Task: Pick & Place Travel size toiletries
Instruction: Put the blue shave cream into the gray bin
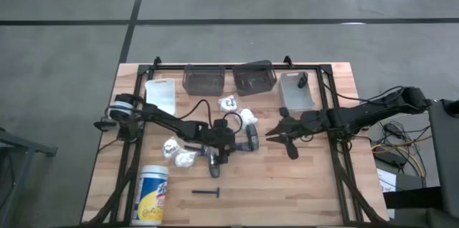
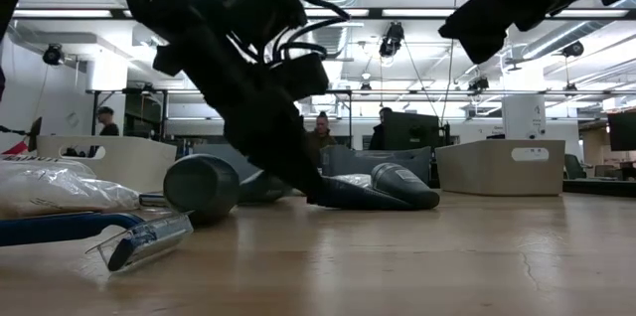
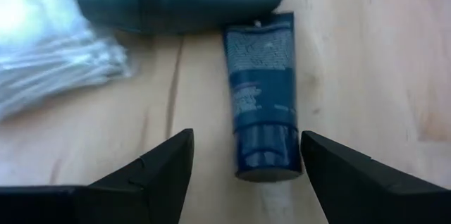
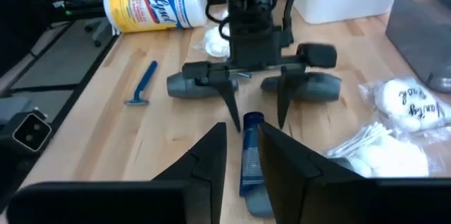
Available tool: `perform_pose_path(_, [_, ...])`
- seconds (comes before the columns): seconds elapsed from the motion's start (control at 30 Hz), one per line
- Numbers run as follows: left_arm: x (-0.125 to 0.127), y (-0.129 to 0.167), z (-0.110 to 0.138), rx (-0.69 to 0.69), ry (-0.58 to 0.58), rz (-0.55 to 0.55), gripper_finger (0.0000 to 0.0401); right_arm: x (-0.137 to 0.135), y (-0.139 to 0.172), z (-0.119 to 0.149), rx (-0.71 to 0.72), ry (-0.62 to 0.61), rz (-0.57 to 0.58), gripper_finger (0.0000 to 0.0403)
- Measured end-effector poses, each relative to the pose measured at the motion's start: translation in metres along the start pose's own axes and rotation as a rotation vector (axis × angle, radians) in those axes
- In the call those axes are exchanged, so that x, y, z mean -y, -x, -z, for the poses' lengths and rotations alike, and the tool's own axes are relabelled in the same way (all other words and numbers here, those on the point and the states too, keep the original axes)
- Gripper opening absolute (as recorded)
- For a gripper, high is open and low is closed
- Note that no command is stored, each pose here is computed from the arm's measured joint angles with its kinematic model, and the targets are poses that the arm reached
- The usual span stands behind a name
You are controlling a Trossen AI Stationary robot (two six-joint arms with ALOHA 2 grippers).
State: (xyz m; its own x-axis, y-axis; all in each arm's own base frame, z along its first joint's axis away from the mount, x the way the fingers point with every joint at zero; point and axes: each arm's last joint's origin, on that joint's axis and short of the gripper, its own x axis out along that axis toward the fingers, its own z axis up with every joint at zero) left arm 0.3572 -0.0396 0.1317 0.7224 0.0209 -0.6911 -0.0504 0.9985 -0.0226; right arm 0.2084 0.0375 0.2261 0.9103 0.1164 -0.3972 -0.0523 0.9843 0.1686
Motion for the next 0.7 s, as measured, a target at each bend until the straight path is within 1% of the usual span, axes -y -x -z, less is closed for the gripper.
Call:
perform_pose_path(0.13, [0.001,-0.005,0.002,0.006,-0.001,0.009,0.0266,-0.001,-0.005,-0.002,0.025,0.03,-0.005,0.0098])
perform_pose_path(0.43, [0.001,-0.003,0.0,0.015,-0.008,0.008,0.0263,0.0,-0.012,0.001,0.01,0.007,-0.003,0.0123])
perform_pose_path(0.57, [0.0,-0.003,0.002,0.009,-0.012,0.007,0.0241,0.0,-0.015,0.003,0.0,-0.02,-0.001,0.0133])
perform_pose_path(0.7, [0.001,-0.003,0.003,0.006,-0.013,0.007,0.0201,0.0,-0.018,0.004,-0.005,-0.025,0.0,0.0143])
